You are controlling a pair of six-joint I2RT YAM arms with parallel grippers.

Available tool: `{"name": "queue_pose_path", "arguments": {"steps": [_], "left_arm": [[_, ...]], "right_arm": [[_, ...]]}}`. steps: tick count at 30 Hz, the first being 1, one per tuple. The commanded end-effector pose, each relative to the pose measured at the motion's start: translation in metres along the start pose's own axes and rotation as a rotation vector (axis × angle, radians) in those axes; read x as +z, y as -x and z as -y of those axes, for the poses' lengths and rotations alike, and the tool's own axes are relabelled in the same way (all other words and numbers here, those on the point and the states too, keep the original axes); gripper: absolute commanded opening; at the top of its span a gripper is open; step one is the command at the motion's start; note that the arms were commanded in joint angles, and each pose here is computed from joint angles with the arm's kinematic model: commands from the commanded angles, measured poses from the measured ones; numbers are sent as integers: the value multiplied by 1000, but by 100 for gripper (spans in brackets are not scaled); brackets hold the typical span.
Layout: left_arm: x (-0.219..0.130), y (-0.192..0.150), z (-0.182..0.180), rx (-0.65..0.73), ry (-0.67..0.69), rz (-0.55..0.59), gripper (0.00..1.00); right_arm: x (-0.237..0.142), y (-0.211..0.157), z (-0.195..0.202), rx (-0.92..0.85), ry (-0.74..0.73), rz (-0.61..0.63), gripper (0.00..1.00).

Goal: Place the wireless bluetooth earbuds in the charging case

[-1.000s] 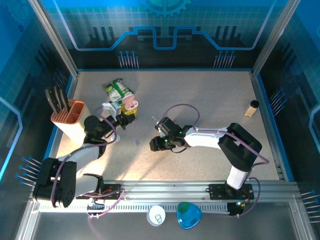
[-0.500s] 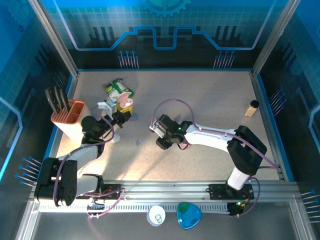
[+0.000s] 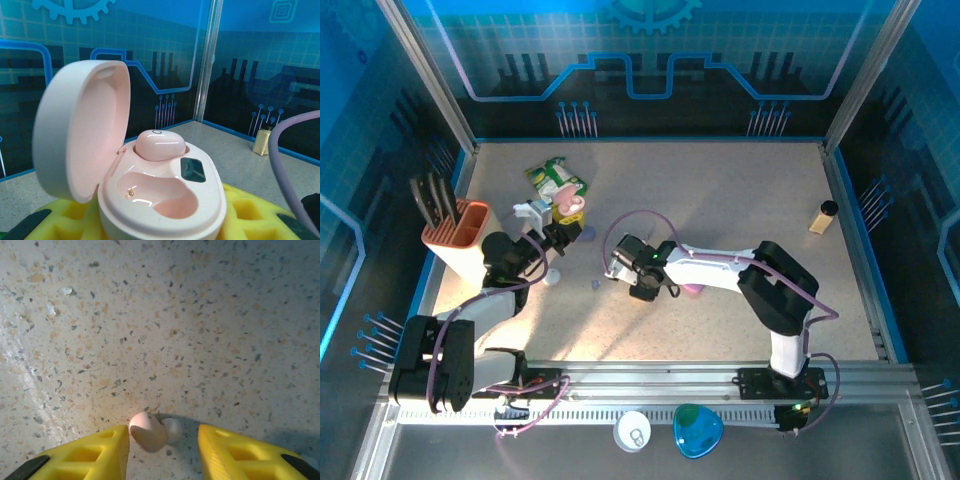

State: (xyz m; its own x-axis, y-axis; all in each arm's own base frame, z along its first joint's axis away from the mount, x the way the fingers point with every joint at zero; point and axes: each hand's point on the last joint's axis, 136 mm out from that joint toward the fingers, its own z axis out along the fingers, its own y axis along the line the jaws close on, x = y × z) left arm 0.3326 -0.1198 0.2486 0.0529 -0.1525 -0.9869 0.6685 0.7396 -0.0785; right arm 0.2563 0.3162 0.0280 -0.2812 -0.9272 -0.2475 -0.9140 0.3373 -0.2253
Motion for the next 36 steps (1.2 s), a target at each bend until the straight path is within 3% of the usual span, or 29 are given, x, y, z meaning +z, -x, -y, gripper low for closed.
{"name": "queue_pose_path", "arguments": {"steps": [1, 7, 13, 19, 24, 29, 33, 36], "left_arm": [[-3, 2, -2, 16, 14, 7, 32], [-3, 1, -2, 13, 11, 6, 32], [-3, 0, -2, 11, 10, 1, 32], [-3, -1, -3, 11, 12, -1, 32], [-3, 0, -4, 14, 21, 1, 32], [-3, 2, -8, 19, 41, 8, 33], [-3, 2, -14, 12, 70, 8, 33], [-3, 6, -18, 9, 82, 26, 33]], "right_arm": [[3, 2, -9, -42, 41, -22, 41], [9, 4, 10, 86, -1, -55, 36], [8, -3, 29, 290, 12, -104, 39], [-13, 10, 22, 426, 113, 3, 49], [-29, 18, 22, 653, 126, 71, 55], [-29, 0, 27, 841, -50, -22, 51], [-31, -16, 30, 858, -263, -162, 48], [-33, -17, 32, 824, -391, -197, 47]]}}
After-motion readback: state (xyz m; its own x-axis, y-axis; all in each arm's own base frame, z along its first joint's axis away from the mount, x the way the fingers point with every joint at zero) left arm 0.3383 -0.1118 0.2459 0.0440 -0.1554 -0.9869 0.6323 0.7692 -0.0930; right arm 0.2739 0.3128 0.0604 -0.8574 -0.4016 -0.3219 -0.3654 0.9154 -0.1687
